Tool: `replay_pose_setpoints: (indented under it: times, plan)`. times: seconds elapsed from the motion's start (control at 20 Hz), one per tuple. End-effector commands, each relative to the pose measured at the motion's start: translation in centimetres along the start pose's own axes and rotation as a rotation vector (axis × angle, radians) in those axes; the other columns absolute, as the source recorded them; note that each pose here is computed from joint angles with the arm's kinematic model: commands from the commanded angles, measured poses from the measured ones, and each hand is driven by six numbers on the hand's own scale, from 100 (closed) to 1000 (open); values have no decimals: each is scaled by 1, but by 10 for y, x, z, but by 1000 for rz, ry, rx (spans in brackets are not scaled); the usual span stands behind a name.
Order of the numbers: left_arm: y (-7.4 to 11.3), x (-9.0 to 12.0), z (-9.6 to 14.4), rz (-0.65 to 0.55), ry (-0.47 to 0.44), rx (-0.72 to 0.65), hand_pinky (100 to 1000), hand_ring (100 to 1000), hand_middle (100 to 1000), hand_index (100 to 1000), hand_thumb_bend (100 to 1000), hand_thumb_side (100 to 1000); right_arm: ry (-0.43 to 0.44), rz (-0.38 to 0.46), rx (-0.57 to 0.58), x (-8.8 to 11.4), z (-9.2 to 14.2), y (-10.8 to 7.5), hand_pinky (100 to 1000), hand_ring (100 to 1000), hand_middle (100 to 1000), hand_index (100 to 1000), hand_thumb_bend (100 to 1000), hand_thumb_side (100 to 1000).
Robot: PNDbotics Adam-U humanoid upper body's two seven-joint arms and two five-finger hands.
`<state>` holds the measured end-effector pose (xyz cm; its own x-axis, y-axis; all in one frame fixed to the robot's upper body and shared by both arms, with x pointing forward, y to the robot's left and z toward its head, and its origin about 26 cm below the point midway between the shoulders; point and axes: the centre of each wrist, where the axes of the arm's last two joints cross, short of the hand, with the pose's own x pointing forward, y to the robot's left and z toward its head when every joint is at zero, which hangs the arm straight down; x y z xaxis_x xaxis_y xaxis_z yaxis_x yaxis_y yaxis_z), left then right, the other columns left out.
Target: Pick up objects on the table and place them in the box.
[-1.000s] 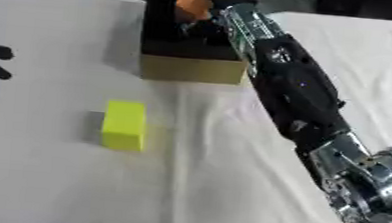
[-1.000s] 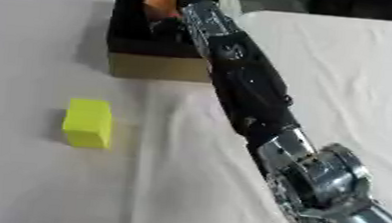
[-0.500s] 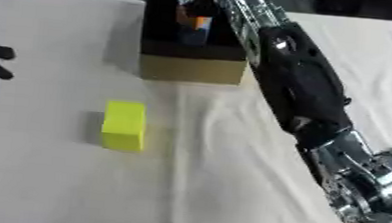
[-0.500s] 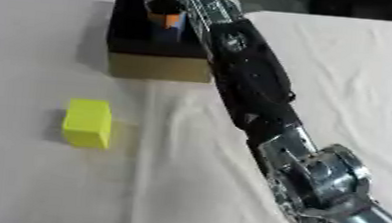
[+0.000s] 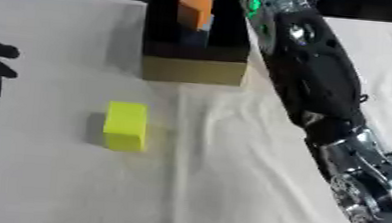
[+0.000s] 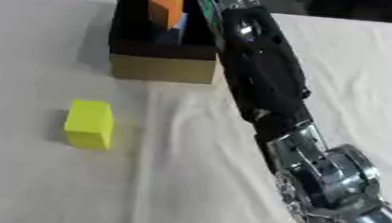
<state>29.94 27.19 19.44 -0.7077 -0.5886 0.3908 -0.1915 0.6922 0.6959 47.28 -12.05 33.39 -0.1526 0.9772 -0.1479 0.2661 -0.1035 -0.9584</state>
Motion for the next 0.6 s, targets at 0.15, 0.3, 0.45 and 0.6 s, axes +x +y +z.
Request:
replay_pose_setpoints:
  times: [0.15,0.3,0.45,0.6]
  plan:
    - [18,7,-14,-86,-70,-3,714,626,693,797,100,887,-77,-28,-175,-20,26,-43,923,969,831,959,100,935]
    - [28,12,-24,-162,-110,-13,720,641,698,800,100,893,-135,-67,-257,-25,44,-53,923,972,833,964,100,916]
    - [38,18,-35,-274,-137,-53,728,665,702,803,100,942,-173,-102,-314,-29,58,-61,915,963,814,956,100,948]
    - [44,25,-44,-394,-166,-134,735,685,707,805,100,977,-183,-138,-377,-33,70,-67,908,957,811,948,100,1000]
